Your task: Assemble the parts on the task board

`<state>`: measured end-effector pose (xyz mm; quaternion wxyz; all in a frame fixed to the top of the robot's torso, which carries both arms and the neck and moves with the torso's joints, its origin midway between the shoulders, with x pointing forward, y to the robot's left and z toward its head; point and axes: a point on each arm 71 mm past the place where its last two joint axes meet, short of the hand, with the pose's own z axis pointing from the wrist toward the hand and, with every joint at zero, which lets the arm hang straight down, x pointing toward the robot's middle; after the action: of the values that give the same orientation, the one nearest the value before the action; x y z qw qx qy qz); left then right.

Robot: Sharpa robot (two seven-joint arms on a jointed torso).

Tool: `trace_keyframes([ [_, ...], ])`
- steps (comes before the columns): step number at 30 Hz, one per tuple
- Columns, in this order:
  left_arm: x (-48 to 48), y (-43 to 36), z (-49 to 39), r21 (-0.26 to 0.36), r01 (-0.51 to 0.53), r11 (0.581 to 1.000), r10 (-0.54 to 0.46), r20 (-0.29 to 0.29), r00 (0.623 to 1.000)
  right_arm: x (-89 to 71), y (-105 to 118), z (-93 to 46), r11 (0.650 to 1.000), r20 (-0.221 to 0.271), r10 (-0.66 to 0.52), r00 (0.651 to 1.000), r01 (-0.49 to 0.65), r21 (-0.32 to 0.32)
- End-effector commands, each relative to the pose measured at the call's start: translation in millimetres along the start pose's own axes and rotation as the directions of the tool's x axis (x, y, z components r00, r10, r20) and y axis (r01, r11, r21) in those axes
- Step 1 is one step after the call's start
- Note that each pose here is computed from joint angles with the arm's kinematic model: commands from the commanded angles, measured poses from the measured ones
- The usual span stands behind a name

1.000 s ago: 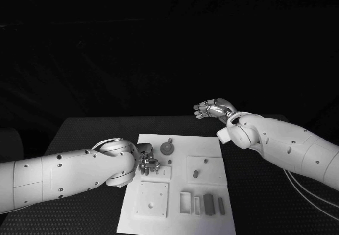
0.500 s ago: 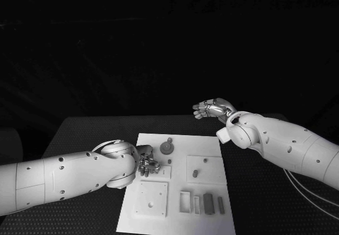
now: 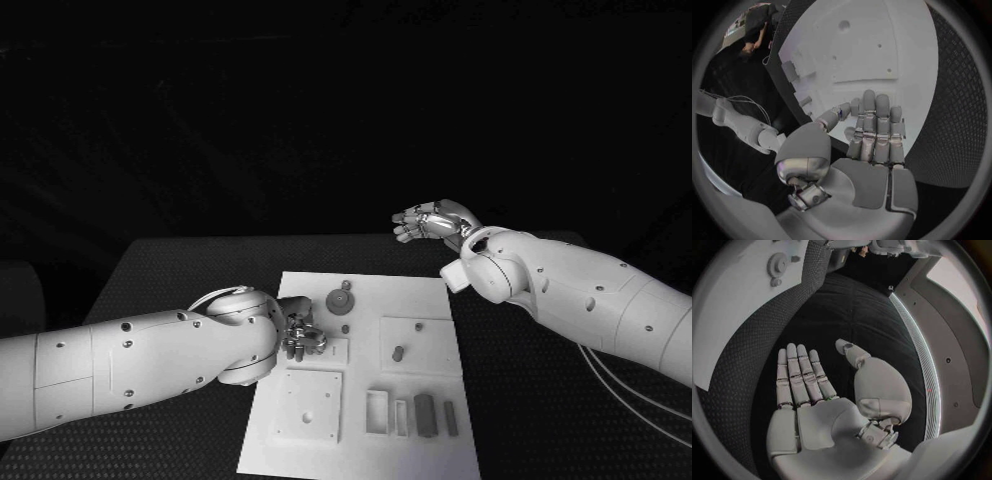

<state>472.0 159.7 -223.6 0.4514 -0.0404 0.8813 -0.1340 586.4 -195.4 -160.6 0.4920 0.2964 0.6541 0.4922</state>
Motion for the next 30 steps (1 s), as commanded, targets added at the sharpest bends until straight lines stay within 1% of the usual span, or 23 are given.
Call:
trace_keyframes([
  [1,1.0,-1.5,0.1,0.006,-0.013,1.0,0.013,-0.004,1.0,1.1,0.4,-0.2,1.0,-0.016,0.006,1.0,-0.006,-0.003],
  [13,0.3,-2.0,-0.2,0.01,-0.008,1.0,0.008,0.007,1.0,1.1,0.0,-0.4,1.0,-0.018,0.006,1.0,-0.006,0.0],
  [30,0.5,-2.7,1.0,0.011,-0.007,1.0,0.007,0.007,1.0,3.0,-2.1,0.3,1.0,-0.042,0.004,0.999,-0.003,0.024],
])
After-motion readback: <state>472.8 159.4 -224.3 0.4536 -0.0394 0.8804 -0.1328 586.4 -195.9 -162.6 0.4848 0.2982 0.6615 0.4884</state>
